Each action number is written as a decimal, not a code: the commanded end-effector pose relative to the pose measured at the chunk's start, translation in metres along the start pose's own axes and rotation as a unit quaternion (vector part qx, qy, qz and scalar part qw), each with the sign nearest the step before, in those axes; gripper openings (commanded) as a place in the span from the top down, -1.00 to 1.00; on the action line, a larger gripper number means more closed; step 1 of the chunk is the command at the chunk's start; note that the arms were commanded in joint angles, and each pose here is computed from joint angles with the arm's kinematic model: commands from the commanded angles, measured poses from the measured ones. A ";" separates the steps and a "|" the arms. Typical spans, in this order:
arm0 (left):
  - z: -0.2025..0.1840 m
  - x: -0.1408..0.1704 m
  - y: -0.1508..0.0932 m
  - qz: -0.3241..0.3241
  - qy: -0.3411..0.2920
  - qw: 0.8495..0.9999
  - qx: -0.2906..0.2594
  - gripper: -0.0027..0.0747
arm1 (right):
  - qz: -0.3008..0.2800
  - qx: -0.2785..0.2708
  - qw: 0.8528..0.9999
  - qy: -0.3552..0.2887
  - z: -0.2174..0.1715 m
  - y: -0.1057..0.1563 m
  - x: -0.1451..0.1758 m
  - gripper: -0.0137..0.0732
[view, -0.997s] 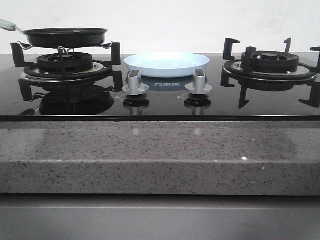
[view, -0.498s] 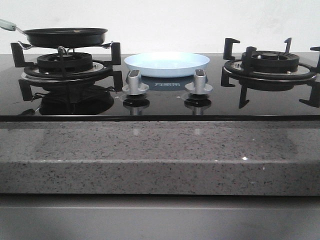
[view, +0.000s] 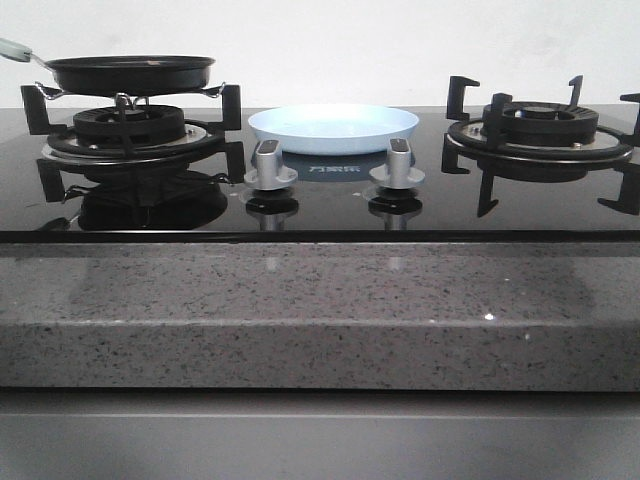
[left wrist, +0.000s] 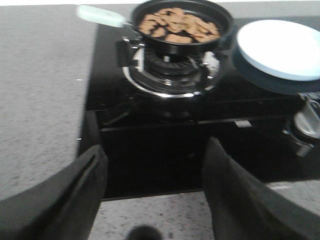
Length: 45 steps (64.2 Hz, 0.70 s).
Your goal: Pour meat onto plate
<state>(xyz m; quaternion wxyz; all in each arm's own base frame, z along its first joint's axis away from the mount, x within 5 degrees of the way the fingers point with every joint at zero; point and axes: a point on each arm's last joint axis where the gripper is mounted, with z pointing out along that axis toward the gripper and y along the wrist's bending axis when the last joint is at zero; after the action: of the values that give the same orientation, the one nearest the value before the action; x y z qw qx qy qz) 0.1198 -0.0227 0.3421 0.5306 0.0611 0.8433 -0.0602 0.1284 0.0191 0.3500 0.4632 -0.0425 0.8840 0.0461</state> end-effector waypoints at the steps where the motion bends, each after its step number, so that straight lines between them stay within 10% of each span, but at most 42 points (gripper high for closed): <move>1: -0.002 -0.015 -0.008 0.012 -0.044 0.999 0.028 -0.20 | -0.011 -0.011 0.999 -0.032 0.001 0.004 -0.023 -0.39; 45: 0.006 -0.014 -0.019 0.029 -0.026 0.997 0.064 -0.20 | -0.048 -0.104 0.992 0.043 0.136 0.080 -0.137 -0.39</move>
<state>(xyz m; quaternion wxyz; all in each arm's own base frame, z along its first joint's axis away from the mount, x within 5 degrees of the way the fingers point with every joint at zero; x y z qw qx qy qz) 0.1252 -0.0410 0.3363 0.5067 0.1184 0.8493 -0.0892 0.2904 0.1130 0.3667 0.3768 -0.1329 0.9105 0.1069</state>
